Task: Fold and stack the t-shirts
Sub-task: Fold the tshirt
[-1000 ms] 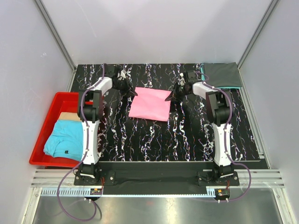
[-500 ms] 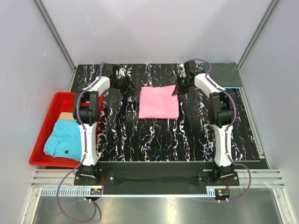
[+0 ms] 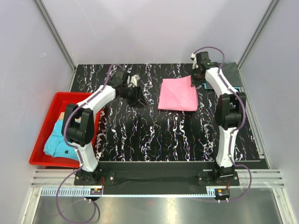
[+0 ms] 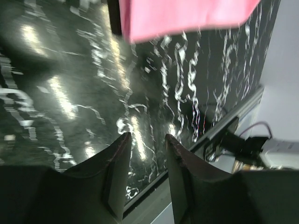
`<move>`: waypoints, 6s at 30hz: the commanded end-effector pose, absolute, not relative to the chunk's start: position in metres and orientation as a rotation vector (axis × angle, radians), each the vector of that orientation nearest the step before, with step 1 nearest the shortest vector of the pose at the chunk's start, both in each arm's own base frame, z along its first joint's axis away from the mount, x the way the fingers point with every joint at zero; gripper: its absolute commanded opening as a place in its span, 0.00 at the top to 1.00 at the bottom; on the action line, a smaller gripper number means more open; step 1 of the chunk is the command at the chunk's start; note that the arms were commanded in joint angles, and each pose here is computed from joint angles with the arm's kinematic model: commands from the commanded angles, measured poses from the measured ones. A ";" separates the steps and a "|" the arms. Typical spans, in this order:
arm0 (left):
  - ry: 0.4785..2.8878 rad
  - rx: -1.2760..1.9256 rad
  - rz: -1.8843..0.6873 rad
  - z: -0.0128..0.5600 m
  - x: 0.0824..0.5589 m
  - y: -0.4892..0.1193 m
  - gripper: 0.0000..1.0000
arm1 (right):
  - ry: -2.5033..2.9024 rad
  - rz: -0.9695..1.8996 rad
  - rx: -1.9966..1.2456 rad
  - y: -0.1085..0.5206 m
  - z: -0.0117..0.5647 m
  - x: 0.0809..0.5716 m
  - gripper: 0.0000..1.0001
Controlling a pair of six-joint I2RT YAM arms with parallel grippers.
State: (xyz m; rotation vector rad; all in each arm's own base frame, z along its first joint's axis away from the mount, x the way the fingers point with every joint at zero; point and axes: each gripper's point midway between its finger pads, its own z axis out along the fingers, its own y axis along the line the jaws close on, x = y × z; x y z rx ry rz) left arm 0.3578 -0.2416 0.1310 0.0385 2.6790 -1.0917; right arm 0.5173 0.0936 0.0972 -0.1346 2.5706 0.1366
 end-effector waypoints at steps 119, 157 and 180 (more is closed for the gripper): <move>2.815 -0.195 -0.920 0.029 0.232 -0.283 0.71 | 2.521 0.919 0.280 0.137 0.030 0.466 0.59; 2.630 0.113 -0.952 0.070 0.401 -0.312 1.00 | 2.656 0.503 0.260 0.094 0.099 0.399 0.39; 2.545 0.039 -0.987 0.072 0.414 -0.315 0.97 | 2.645 0.730 0.127 0.104 0.037 0.405 0.53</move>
